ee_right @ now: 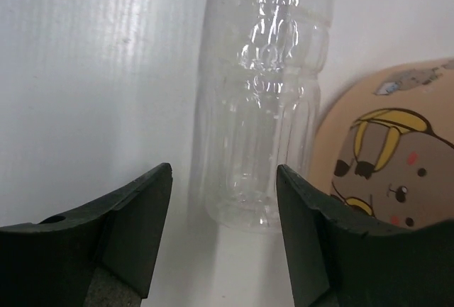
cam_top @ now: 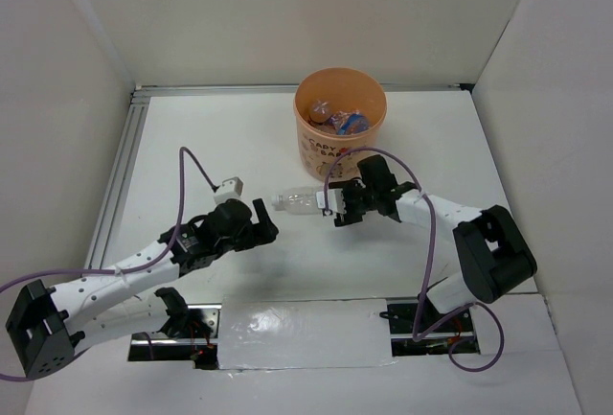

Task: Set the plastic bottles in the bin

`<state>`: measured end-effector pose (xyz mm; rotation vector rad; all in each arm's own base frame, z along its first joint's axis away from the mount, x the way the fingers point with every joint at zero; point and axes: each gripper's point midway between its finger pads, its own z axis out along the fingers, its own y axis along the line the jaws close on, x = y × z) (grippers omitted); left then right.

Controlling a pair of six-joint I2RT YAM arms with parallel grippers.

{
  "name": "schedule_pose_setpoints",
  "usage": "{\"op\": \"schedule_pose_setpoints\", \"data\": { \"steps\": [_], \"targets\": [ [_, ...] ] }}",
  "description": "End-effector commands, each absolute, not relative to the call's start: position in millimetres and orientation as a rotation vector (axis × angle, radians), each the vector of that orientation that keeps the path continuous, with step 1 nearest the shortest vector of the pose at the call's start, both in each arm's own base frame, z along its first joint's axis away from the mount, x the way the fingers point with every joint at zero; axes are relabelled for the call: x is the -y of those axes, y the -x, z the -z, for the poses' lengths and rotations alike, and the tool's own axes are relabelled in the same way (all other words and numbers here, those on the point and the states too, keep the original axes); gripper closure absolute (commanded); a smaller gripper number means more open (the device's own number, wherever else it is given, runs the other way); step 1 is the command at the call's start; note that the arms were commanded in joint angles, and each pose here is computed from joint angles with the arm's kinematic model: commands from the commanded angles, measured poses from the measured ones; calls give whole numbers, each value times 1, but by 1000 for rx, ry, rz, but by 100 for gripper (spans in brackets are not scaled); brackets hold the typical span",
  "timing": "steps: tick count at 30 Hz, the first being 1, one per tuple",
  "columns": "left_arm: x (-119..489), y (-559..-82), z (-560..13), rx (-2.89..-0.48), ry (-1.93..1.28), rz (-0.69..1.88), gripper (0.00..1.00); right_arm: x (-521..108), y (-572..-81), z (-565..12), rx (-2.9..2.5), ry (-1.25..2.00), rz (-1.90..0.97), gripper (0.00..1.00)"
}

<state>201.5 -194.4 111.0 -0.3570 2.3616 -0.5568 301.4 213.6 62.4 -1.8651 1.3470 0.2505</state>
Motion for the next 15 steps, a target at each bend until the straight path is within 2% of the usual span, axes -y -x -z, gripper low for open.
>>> {"op": "schedule_pose_setpoints", "data": {
  "steps": [1,3,7,11,12,15],
  "targets": [
    [207,-212,-125,-2277,86,576,0,-212,-264,-44,-1394,1967,-415,32],
    [221,-221,-145,-2186,-41,628,0,-208,-257,-40,-1402,1999,-431,30],
    [238,-243,-173,-1999,-419,534,0,-206,-246,-36,-1407,2026,-479,30],
    [259,-262,-176,-1871,-709,433,0,-206,-241,-41,-1394,2020,-483,30],
    [262,-265,-160,-1886,-772,399,0,-204,-239,-40,-1404,2025,-491,30],
    [282,-272,-149,-1820,-941,391,0,-204,-240,-67,-1395,1958,-523,30]
  ]
}}
